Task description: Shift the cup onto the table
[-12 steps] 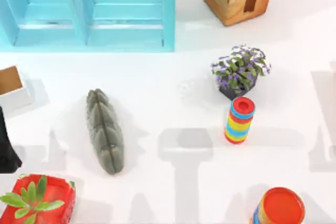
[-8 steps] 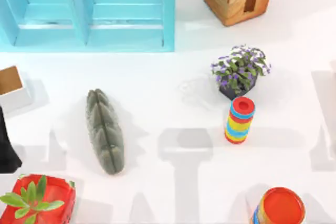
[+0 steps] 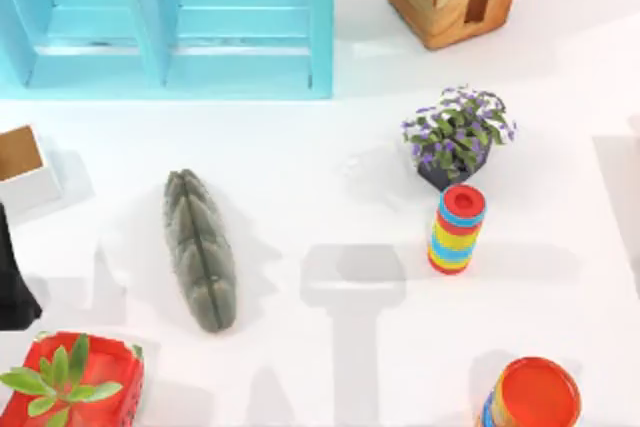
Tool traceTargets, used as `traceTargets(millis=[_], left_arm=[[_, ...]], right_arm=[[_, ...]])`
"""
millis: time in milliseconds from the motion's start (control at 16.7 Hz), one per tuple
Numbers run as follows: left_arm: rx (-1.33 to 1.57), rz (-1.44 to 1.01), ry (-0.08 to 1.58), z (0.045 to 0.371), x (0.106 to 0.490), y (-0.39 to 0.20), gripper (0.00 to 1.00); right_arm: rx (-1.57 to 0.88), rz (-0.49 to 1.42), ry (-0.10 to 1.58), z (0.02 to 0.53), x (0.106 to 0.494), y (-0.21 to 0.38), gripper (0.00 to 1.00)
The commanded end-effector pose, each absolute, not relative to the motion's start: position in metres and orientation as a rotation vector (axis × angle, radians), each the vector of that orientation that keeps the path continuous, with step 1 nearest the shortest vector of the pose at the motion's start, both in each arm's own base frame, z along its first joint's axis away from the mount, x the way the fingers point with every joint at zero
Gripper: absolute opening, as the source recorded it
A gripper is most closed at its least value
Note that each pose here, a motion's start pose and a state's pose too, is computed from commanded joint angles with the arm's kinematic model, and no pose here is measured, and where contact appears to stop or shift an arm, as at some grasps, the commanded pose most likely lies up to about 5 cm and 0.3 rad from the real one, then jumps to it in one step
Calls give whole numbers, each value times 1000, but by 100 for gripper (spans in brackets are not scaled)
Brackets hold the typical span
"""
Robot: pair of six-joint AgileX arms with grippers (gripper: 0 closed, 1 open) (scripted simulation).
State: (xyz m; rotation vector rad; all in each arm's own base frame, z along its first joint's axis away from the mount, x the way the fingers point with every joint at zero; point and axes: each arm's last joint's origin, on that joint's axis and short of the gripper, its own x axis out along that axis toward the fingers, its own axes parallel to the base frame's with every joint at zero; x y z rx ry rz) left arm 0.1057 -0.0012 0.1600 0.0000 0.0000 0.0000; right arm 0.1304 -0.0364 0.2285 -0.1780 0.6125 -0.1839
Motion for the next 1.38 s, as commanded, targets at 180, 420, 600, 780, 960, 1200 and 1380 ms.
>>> traceTargets(millis=[180,420,600,780,960,1200,1380], left_arm=[[0,0,0,160,106,-1,100],[0,0,0,160,106,-1,100],[0,0,0,160,106,-1,100],[0,0,0,160,106,-1,100],[0,0,0,160,106,-1,100],[0,0,0,160,106,-1,100],[0,0,0,160,106,-1,100]], right_arm=[[-179,-189,940,246,157,-64,100],[-111,-124,1306,252,191,-111,100],[-42,-57,1482,250,205,-143,100],[2,-15,1564,249,211,-162,100],[10,-7,1575,249,211,-165,100],[7,-6,1575,248,212,-164,100],[17,1,1589,227,213,-166,100]])
